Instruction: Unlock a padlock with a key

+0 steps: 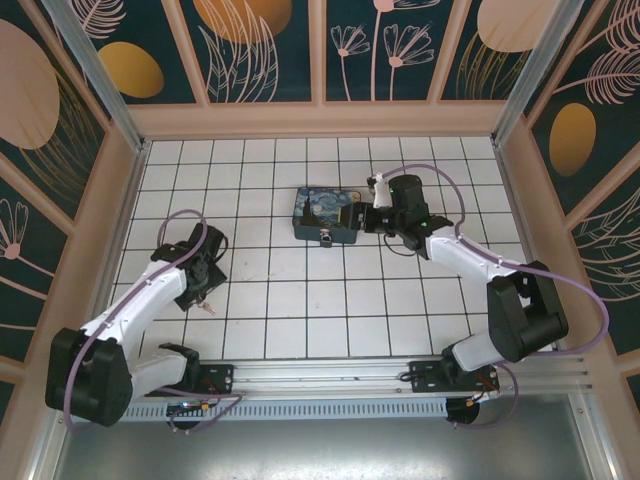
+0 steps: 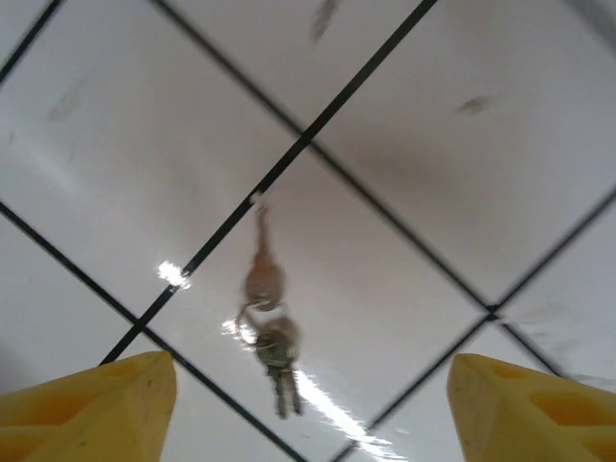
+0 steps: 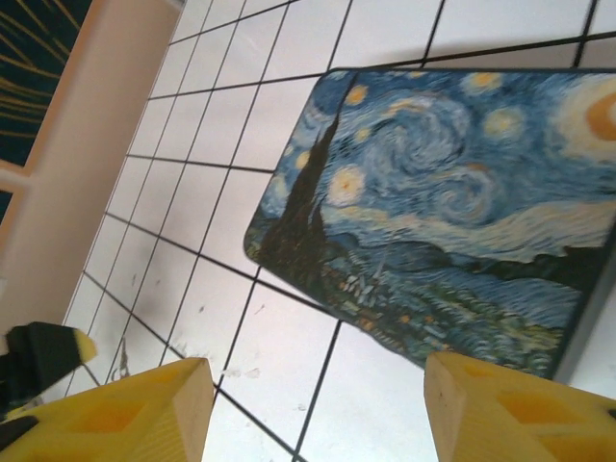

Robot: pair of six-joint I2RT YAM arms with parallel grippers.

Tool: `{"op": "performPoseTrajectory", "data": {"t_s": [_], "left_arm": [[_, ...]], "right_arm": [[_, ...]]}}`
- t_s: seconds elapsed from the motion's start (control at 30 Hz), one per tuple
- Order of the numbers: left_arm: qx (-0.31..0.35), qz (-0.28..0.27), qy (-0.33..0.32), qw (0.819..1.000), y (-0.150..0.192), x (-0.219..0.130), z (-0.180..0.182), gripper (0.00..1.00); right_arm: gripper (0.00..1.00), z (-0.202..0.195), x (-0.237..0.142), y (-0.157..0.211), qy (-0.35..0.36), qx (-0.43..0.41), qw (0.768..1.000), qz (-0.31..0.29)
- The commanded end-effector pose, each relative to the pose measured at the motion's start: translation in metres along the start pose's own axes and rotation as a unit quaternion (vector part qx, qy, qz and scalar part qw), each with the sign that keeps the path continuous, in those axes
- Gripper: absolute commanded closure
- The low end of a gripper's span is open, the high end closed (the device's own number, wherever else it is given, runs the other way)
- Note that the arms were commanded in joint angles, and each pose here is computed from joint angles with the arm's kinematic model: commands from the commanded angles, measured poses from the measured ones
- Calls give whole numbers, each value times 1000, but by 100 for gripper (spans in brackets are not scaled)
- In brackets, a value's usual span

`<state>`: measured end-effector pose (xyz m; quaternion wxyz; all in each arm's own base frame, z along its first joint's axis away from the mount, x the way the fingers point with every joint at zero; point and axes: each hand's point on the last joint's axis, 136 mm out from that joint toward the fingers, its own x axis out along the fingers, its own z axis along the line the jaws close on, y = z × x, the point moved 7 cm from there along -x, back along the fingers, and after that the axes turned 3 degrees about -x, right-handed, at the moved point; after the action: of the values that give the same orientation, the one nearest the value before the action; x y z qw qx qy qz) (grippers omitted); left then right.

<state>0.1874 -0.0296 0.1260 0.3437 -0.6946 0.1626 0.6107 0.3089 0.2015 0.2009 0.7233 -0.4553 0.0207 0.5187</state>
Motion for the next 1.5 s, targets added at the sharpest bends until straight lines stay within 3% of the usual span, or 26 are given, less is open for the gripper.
{"op": "performPoseTrajectory", "data": {"t_s": [0.0, 0.07, 0.27, 0.4, 0.6, 0.87, 1.2, 1.23, 1.3, 1.47], "left_arm": [[-2, 33, 6, 999, 6, 20, -5, 37], [8, 32, -12, 999, 6, 28, -5, 45], [17, -19, -75, 997, -11, 28, 6, 46], [19, -3, -72, 997, -7, 38, 5, 54], [21, 3, -61, 998, -3, 48, 4, 57], [28, 12, -60, 998, 3, 56, 7, 73], [17, 15, -69, 997, 3, 54, 10, 76], [15, 17, -70, 997, 4, 54, 11, 76], [10, 20, -67, 998, 4, 51, 11, 65], [-4, 17, -62, 998, 3, 47, 11, 65]], "right_arm": [[42, 11, 3, -3, -27, -24, 999, -1], [43, 12, 3, -2, -31, -28, 999, 1], [43, 14, 4, -1, -40, -32, 999, -3], [43, 14, 5, -1, -45, -29, 999, -4], [43, 14, 4, -3, -34, -33, 999, 1], [44, 17, 2, -10, -32, -30, 999, -6], [45, 15, 1, -9, -22, -28, 999, -4], [45, 15, 1, -8, -20, -27, 999, -4], [45, 14, 1, -7, -18, -27, 999, -3], [45, 12, 3, -7, -17, -28, 999, -4]]}}
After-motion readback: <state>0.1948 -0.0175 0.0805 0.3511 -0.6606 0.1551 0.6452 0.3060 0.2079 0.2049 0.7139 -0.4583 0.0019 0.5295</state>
